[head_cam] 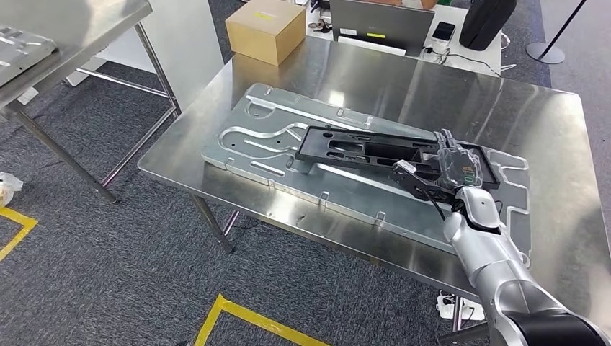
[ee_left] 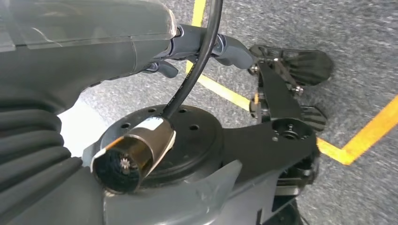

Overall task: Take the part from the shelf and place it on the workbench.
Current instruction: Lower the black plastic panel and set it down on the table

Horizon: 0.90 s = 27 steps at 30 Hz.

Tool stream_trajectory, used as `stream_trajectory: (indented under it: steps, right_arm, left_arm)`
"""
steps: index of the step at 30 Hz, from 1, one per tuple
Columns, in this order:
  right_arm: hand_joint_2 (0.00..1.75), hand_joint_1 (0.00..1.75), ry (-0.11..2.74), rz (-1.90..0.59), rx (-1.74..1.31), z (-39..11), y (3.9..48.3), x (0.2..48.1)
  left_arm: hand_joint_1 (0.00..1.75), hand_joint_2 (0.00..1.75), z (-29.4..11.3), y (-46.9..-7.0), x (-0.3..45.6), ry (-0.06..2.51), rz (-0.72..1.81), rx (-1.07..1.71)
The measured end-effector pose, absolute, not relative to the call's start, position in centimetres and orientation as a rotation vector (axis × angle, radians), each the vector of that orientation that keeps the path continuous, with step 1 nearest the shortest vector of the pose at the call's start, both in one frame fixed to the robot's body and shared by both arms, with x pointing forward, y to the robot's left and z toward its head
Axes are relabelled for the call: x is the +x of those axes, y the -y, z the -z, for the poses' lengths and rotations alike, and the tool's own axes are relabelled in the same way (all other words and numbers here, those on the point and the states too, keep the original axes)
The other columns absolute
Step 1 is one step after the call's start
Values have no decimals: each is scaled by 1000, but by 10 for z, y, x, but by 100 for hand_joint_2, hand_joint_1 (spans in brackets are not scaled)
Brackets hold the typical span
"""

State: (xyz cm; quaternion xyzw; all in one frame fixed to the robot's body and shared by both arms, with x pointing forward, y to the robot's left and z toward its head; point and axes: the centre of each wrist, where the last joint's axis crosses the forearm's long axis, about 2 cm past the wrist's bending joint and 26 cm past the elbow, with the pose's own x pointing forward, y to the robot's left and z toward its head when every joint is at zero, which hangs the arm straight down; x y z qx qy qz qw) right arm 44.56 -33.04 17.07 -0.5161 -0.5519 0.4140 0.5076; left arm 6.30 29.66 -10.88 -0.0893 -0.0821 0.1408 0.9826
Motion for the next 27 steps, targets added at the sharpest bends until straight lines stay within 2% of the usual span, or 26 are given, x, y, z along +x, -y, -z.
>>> stream_trajectory:
  steps: [10, 17, 27]
  right_arm:
    - [0, 0, 1436, -1017, -1179, -175, 313, 448]
    - [0, 0, 1687, -982, -1098, -207, 271, 443]
    - [0, 0, 1997, -1031, -1032, -241, 213, 408]
  left_arm:
    - [0, 0, 109, -296, 63, 167, -283, -183]
    - [0, 0, 109, -296, 59, 176, -285, -193]
    - [0, 0, 110, -295, 52, 148, -286, -196]
